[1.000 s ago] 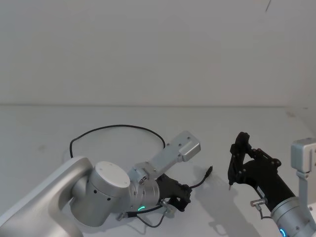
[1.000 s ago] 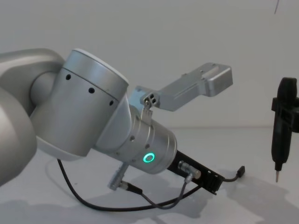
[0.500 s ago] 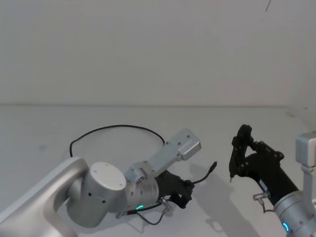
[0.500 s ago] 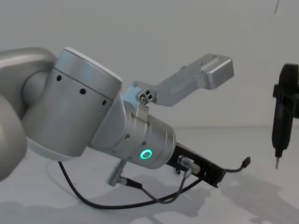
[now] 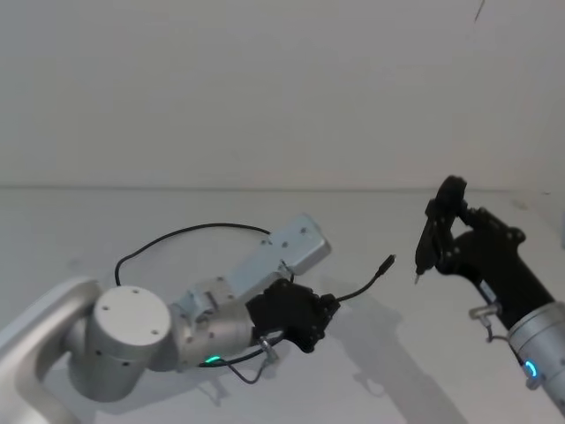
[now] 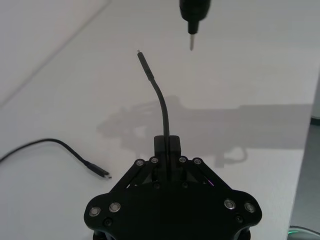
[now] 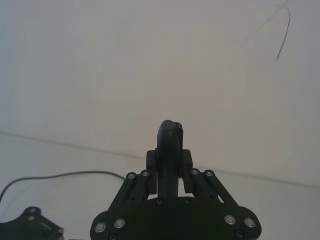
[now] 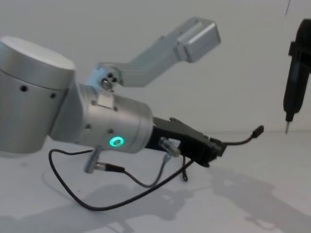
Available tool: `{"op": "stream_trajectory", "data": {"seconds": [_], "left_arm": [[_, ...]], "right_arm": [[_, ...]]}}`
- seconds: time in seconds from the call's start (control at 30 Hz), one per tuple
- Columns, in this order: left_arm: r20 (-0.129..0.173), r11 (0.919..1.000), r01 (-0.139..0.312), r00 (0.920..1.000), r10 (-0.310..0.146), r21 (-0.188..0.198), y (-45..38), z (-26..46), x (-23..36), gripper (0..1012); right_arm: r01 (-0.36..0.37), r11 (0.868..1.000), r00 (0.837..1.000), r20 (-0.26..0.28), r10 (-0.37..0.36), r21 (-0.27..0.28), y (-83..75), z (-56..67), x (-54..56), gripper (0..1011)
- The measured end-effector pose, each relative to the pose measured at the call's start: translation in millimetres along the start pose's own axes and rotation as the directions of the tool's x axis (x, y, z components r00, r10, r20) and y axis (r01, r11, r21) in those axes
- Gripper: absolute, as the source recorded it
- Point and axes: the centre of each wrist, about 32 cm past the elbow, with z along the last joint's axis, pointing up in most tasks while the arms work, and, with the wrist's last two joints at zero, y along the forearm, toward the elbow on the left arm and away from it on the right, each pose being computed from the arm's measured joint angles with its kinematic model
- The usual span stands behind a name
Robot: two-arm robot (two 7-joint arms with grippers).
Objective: Pick up the data cable with the one hand.
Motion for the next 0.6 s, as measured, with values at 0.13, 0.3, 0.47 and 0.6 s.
{"op": "stream_trajectory", "data": {"seconds": [0.13,0.3,0.47,0.6], "left_arm": [[0.028,0.9995,0.013,0.9995,-0.012,-0.030,10.6,-0.9,5.3,42],[0.068,0.9981,0.032,0.9973,-0.029,-0.052,23.3,-1.2,11.4,42],[0.101,0.9967,0.051,0.9939,-0.044,-0.063,33.0,-1.2,15.8,42],[0.114,0.9961,0.059,0.9922,-0.051,-0.067,36.7,-1.0,17.3,42]], "right_arm": [[-0.007,1.000,1.000,-0.001,0.008,0.025,4.3,7.2,4.3,279],[-0.013,0.999,1.000,-0.002,0.014,0.044,7.9,12.3,7.4,279],[-0.018,0.998,1.000,-0.008,0.018,0.068,12.9,17.0,11.0,279],[-0.024,0.996,1.000,-0.016,0.026,0.084,16.4,19.6,13.5,279]]}}
